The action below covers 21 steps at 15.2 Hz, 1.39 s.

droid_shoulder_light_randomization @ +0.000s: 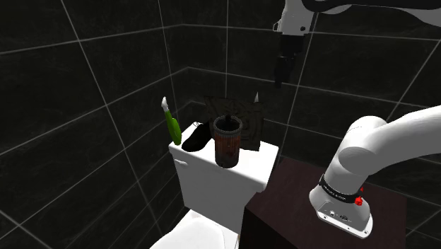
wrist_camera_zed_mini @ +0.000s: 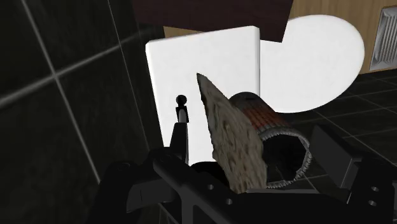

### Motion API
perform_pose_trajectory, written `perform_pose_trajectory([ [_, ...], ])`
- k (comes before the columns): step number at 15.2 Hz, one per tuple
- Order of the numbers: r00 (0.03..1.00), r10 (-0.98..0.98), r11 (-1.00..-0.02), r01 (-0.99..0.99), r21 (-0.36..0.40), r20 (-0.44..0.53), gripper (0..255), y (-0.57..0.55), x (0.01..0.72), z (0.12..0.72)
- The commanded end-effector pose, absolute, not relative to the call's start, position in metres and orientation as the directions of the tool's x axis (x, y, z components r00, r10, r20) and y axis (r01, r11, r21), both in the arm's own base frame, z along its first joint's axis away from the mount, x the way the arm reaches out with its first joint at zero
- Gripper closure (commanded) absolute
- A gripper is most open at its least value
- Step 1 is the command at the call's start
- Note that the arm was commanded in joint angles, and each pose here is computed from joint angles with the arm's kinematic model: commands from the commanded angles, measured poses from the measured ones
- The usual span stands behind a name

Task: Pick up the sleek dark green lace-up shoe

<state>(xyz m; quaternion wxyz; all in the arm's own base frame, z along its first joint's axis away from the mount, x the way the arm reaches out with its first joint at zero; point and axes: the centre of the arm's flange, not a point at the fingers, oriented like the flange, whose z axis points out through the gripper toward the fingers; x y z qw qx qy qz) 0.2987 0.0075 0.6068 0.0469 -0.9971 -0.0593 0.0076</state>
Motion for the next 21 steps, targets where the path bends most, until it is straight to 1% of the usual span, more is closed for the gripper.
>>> perform_pose_trajectory([
  [1, 0.993, 0.119, -0.989, 0.118, -0.094, -0.010, 0, 0.008, 0.299, 0.607],
  [21, 0.949, 0.314, -0.948, 0.314, -0.044, 0.014, 0, 0.071, 0.510, 0.464],
])
